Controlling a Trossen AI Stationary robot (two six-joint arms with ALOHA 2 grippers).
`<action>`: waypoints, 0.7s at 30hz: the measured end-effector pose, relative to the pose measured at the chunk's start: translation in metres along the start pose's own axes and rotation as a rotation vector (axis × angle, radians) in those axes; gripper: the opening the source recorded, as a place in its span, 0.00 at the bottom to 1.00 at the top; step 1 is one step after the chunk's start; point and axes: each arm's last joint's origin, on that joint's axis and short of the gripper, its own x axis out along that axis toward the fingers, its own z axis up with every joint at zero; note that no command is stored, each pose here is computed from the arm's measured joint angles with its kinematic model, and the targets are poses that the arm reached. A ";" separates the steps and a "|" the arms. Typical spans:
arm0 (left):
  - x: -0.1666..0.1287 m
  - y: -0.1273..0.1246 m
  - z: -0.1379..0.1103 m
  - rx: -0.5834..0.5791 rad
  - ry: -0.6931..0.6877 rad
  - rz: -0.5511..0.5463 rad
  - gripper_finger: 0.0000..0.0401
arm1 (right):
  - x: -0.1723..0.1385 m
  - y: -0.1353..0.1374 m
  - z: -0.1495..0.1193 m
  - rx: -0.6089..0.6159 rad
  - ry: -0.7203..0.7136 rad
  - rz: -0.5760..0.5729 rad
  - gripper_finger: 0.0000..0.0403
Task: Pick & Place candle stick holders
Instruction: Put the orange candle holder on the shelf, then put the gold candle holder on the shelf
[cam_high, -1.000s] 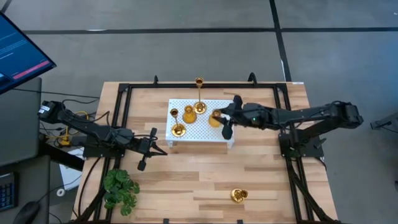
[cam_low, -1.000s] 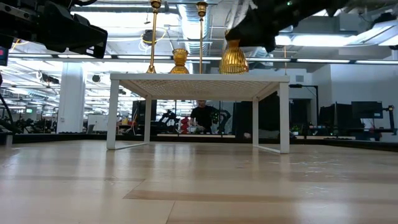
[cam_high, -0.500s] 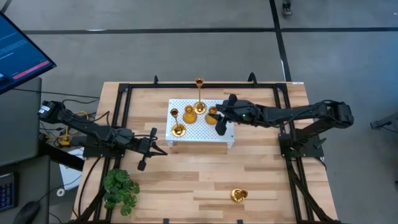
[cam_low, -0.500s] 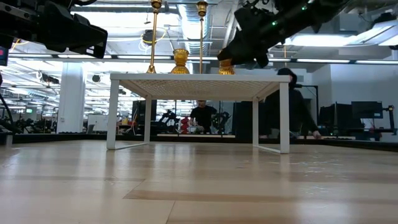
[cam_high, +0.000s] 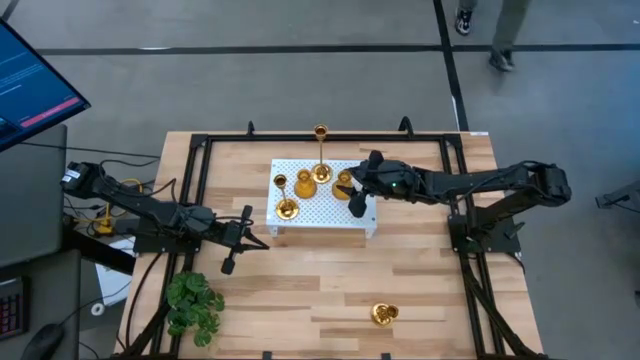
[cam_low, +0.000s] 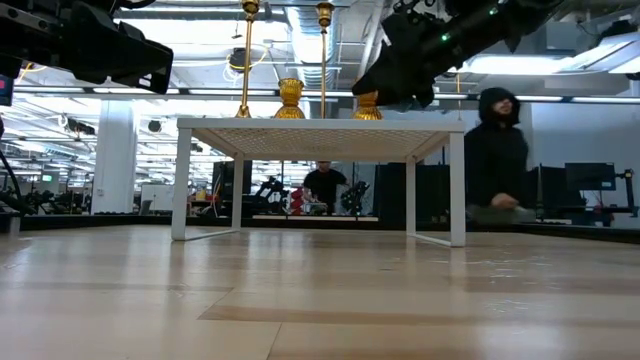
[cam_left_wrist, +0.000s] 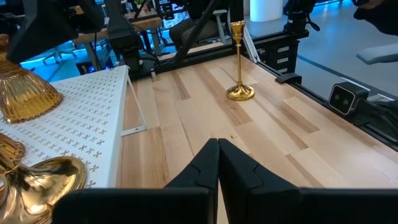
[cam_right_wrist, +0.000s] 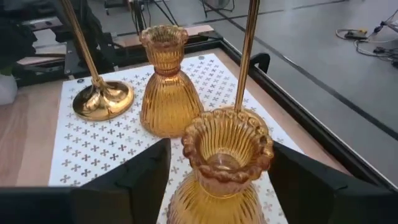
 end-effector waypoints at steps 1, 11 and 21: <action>0.000 0.000 0.000 0.000 0.000 0.000 0.02 | -0.002 0.000 0.001 -0.003 -0.002 0.002 0.62; 0.000 0.000 0.000 0.000 0.001 -0.001 0.02 | -0.035 0.007 0.017 -0.030 -0.065 0.053 0.63; 0.000 0.000 0.000 -0.018 0.002 -0.001 0.02 | -0.091 0.016 0.031 -0.034 -0.150 0.161 0.63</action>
